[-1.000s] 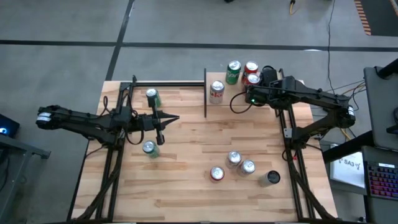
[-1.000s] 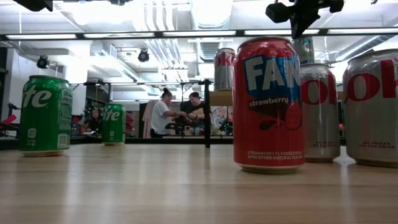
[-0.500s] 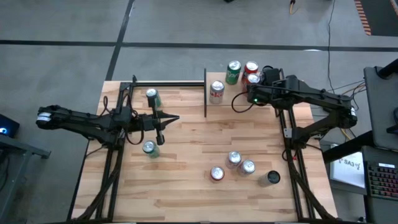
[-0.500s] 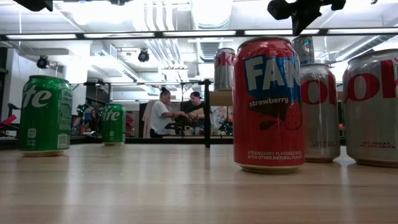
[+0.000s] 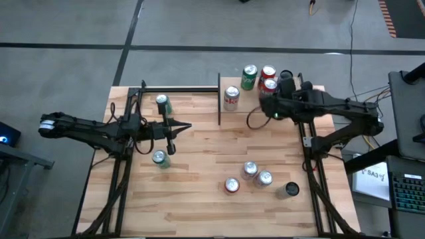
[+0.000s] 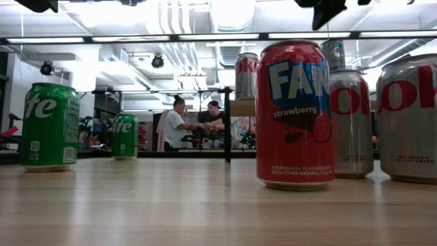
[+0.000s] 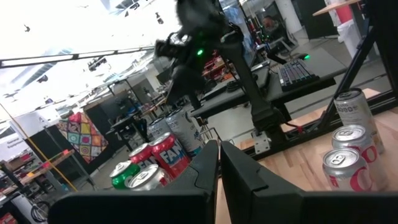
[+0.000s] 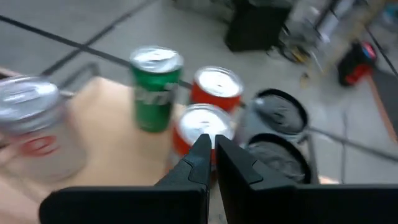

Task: Place canned beverage on shelf
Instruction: Put the left silver soda can on the back of the shelf aligned with the other silver soda can

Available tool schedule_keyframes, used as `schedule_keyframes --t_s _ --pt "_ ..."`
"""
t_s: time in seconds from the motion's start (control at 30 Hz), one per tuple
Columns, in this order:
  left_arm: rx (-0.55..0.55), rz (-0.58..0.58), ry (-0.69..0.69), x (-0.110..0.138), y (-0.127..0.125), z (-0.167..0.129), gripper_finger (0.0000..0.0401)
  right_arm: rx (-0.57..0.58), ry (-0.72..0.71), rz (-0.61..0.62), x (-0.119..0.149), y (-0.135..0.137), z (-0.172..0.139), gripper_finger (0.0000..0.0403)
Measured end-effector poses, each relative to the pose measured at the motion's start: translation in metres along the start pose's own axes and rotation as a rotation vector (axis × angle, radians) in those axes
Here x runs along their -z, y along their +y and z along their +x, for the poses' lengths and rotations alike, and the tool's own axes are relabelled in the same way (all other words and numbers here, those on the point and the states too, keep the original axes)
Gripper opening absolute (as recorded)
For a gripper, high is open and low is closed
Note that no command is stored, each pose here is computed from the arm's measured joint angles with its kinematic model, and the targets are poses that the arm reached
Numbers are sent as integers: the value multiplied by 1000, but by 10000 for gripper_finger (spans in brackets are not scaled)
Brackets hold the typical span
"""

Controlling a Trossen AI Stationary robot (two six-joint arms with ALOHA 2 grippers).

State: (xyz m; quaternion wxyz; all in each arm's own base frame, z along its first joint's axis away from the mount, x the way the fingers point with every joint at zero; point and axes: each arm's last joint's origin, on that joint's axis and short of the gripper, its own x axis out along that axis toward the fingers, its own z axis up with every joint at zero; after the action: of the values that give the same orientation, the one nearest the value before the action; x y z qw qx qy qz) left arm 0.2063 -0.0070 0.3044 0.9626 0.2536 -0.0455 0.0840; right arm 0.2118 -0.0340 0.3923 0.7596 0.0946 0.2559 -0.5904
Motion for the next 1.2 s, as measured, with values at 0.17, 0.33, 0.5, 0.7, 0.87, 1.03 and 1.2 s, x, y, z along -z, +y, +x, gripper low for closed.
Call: schedule_keyframes --t_s 0.17,0.33,0.5,0.7,0.87,1.03,1.2 --pt "7 -30 12 1 -1 0 2 -139 -71 -114 15 14 -33 13" --pt "20 -118 38 4 -2 0 2 -361 -50 -334 56 30 -67 13" --pt "37 -227 85 8 -5 0 2 -543 -126 -391 112 49 -89 13" --pt "35 -317 89 8 -5 0 2 -832 -154 -452 147 63 -107 13" --pt "31 -360 87 8 -5 0 2 -1360 -264 -598 147 77 -124 13" --pt "20 -455 63 6 -3 0 2 -1809 -549 -761 141 81 -136 13" --pt "6 -522 20 2 -1 0 2 -1813 -565 -664 128 86 -140 13"
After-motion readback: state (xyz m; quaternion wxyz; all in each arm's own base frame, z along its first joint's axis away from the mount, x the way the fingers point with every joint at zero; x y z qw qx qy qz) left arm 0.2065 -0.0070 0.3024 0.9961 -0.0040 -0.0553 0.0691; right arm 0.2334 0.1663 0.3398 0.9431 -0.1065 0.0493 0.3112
